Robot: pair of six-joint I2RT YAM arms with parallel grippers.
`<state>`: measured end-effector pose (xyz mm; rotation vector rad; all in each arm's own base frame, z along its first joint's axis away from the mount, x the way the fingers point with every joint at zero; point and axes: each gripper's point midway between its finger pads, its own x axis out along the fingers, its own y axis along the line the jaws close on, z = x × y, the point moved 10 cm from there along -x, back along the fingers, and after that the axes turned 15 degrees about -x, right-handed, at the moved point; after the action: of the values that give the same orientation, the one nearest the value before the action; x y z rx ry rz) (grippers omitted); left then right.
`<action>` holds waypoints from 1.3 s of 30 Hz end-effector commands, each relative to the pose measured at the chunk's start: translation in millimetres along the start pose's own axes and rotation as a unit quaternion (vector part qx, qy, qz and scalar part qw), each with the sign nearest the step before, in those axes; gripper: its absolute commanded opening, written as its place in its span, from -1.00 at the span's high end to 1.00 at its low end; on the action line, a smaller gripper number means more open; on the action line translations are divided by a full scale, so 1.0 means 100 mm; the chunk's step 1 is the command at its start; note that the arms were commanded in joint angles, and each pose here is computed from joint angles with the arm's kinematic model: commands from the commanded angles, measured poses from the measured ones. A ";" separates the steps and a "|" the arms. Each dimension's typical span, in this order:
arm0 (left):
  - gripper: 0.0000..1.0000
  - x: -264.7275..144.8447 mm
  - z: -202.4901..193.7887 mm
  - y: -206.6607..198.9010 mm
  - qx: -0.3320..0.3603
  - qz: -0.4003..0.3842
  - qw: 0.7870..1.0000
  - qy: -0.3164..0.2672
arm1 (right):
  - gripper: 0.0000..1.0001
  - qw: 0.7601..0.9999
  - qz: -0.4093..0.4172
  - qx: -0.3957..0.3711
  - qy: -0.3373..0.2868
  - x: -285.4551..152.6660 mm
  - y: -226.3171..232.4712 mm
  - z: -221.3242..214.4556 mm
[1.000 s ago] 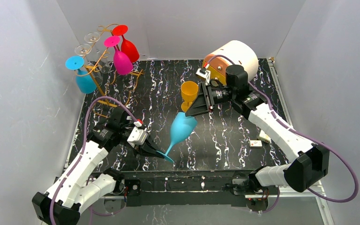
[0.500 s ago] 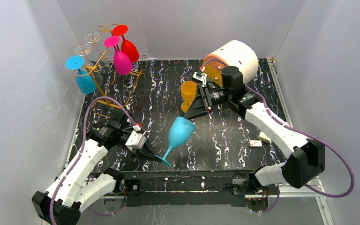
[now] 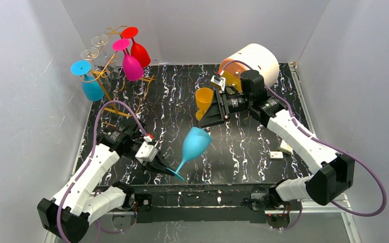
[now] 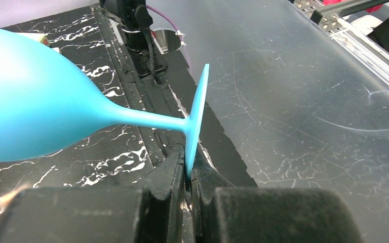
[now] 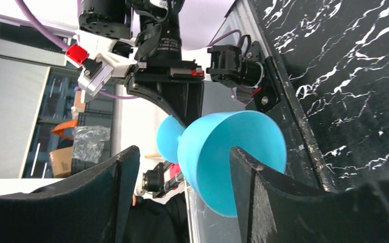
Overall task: Take the wine glass off the wine glass rack
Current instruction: Place the wine glass at the center of the board.
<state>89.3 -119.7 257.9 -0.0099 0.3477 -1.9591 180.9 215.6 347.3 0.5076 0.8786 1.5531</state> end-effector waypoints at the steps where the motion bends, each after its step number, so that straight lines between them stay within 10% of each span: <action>1: 1.00 0.01 0.05 -0.13 0.011 -0.015 1.000 -0.017 | -0.49 1.000 -0.031 0.000 0.002 0.02 -0.04 0.08; 8: 1.00 0.02 0.07 -0.05 0.018 -0.015 0.999 -0.024 | -0.53 0.994 0.067 -0.013 0.083 0.18 0.10 -0.05; 14: 1.00 0.01 0.05 -0.01 0.010 -0.013 1.000 -0.011 | -0.19 0.994 0.077 -0.017 0.080 0.19 0.16 -0.04; 21: 1.00 -0.01 0.07 -0.09 -0.007 -0.011 1.000 0.000 | -0.46 0.993 0.087 -0.037 0.072 0.09 0.25 -0.02; 32: 1.00 0.03 -0.03 -0.01 0.001 -0.009 1.000 -0.016 | 0.49 0.990 0.123 -0.047 0.041 0.05 0.33 -0.05; 39: 1.00 0.01 0.04 -0.01 0.002 -0.017 1.000 -0.007 | 0.33 0.992 0.108 -0.038 0.045 0.05 0.32 -0.05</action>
<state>91.6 -121.8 255.7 -0.0059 0.3145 -1.9761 161.9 222.5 349.9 0.5319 0.9301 1.7419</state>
